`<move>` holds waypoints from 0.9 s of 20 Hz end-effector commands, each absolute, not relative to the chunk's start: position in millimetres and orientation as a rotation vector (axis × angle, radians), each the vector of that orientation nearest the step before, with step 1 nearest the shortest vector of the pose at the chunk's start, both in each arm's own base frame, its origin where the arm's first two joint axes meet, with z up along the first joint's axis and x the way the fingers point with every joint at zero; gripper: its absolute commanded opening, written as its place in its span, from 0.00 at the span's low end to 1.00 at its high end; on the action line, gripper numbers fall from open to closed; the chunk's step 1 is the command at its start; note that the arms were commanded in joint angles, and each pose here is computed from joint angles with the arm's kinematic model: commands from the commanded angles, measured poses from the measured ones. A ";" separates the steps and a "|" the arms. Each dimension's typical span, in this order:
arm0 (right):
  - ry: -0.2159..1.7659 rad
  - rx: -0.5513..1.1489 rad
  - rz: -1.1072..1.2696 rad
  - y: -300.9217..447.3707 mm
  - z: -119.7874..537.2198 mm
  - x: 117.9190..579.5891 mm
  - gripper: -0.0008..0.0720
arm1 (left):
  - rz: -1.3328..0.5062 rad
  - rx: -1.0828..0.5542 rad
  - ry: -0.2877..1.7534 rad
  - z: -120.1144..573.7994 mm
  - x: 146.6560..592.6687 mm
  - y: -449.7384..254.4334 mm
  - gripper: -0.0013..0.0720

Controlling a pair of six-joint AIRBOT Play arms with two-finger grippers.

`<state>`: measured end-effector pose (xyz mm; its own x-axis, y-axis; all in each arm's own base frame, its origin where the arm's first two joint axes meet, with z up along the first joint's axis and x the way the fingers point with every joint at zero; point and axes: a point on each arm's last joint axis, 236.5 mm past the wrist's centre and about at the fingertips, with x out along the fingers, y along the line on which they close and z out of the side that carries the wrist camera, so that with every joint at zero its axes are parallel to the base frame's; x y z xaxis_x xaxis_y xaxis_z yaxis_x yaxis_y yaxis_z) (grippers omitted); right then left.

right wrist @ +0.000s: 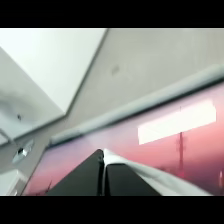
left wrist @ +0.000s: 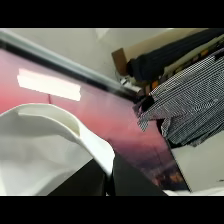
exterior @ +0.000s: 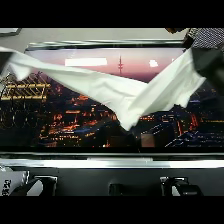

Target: Fold the clothes and pants, and hang the long-sleeved shirts on hangers.

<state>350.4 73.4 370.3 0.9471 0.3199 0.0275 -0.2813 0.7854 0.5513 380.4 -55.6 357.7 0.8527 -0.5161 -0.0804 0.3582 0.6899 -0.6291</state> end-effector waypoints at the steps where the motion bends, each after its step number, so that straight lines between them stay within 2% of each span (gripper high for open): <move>1: -0.143 0.477 0.254 47.8 446.4 282.6 0.06 | -0.456 -0.595 0.093 431.2 337.1 -47.7 0.04; 7: -0.383 0.394 0.105 6.6 533.5 197.5 0.06 | -0.090 -0.548 -0.115 472.0 271.8 15.6 0.04; 11: -0.404 0.397 0.098 4.1 543.1 189.6 0.06 | 0.011 -0.517 -0.153 475.4 259.4 34.4 0.04; 14: -0.322 0.445 0.075 0.5 525.1 218.1 0.06 | 0.014 -0.548 -0.101 461.4 276.5 46.4 0.04; 16: -0.181 0.475 0.047 -0.1 491.4 263.8 0.06 | 0.003 -0.592 0.028 427.9 301.2 56.1 0.04; 18: 0.017 0.550 0.004 -0.4 435.1 332.2 0.06 | -0.052 -0.627 0.194 382.6 332.8 55.1 0.04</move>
